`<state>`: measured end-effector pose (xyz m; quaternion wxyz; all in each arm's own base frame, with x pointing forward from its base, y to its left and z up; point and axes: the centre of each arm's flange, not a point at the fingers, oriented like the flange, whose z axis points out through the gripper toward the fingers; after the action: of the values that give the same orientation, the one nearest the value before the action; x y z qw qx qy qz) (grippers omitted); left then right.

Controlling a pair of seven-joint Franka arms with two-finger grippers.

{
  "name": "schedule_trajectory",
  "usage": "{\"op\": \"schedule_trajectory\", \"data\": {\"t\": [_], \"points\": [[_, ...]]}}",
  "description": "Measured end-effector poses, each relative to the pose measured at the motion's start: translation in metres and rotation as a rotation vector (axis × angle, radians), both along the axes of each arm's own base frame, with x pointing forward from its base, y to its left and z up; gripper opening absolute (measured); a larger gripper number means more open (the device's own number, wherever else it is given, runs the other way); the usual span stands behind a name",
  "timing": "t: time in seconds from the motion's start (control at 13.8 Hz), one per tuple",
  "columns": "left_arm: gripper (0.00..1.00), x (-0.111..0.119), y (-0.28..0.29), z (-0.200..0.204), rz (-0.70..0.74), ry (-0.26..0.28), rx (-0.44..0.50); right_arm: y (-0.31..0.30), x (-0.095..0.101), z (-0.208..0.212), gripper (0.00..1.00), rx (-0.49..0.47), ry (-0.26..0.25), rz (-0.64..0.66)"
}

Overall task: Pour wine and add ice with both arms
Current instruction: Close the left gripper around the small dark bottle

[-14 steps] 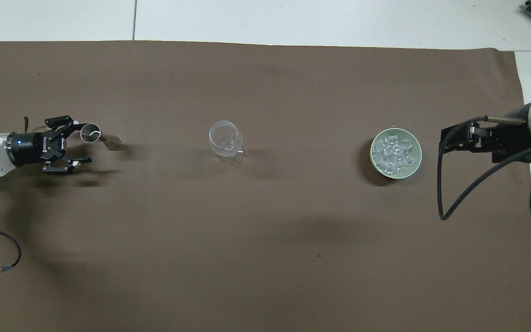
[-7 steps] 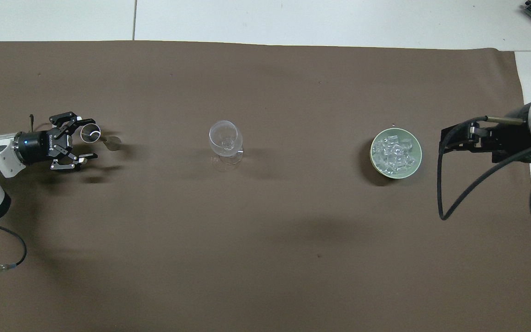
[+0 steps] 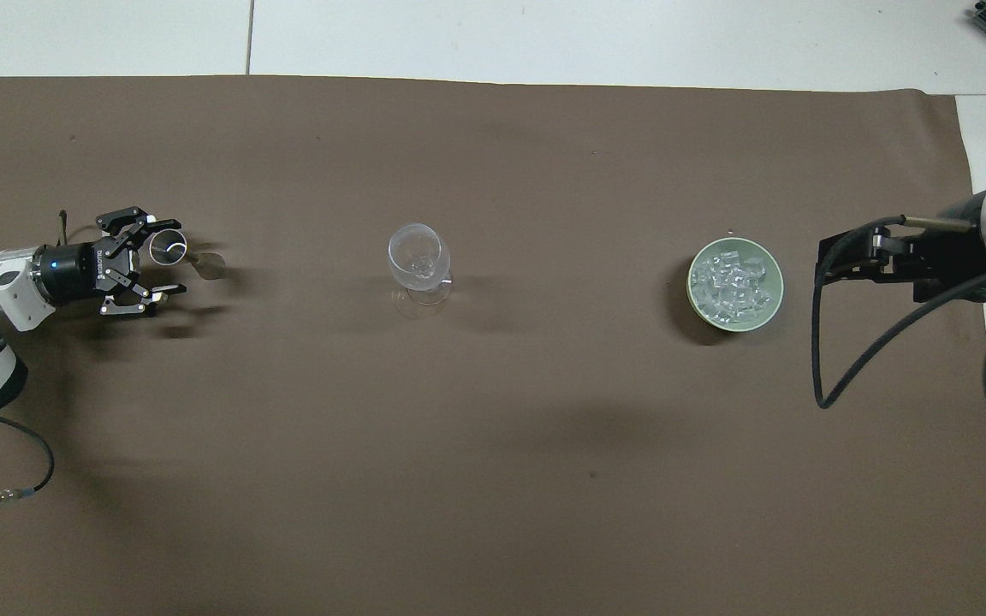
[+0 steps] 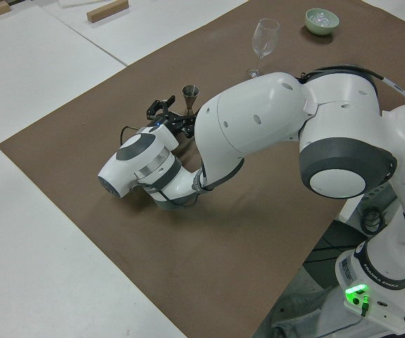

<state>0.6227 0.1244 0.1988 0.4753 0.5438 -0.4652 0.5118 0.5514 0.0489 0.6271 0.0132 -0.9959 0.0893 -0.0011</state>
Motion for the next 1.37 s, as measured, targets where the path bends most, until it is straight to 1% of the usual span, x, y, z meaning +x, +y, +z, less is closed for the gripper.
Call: {"op": "schedule_trajectory", "data": {"t": [0.29,0.36,0.65,0.8,0.87,1.16,1.23,1.3,1.37], "points": [[1.00,-0.001,-0.003,-0.008,0.000,-0.023,-0.008,0.000,0.000,0.000,1.00,0.000,0.000,0.000],[0.96,0.000,-0.005,-0.008,-0.002,-0.033,-0.011,0.000,0.000,0.000,1.00,0.000,0.000,0.000],[0.93,0.002,-0.012,-0.007,-0.006,-0.053,-0.023,0.000,0.000,0.000,1.00,0.000,0.000,0.000],[0.92,0.003,-0.015,-0.006,-0.009,-0.057,-0.027,0.000,0.000,0.000,1.00,0.000,0.000,0.000],[0.89,0.003,-0.015,-0.006,-0.009,-0.058,-0.027,0.000,0.000,0.000,1.00,0.000,0.000,0.000],[0.86,0.002,-0.015,-0.007,-0.008,-0.063,-0.027,0.000,0.000,0.000,1.00,0.000,0.000,0.000],[0.82,0.002,-0.014,-0.007,-0.007,-0.063,-0.026,0.000,0.000,0.000,1.00,0.000,0.000,0.000],[0.82,0.002,-0.014,-0.007,-0.006,-0.063,-0.026,0.000,0.000,0.000,1.00,0.000,0.000,0.000],[0.75,0.002,-0.013,-0.008,-0.005,-0.062,-0.026,0.000,0.000,0.000,1.00,0.000,0.000,0.000]]}}
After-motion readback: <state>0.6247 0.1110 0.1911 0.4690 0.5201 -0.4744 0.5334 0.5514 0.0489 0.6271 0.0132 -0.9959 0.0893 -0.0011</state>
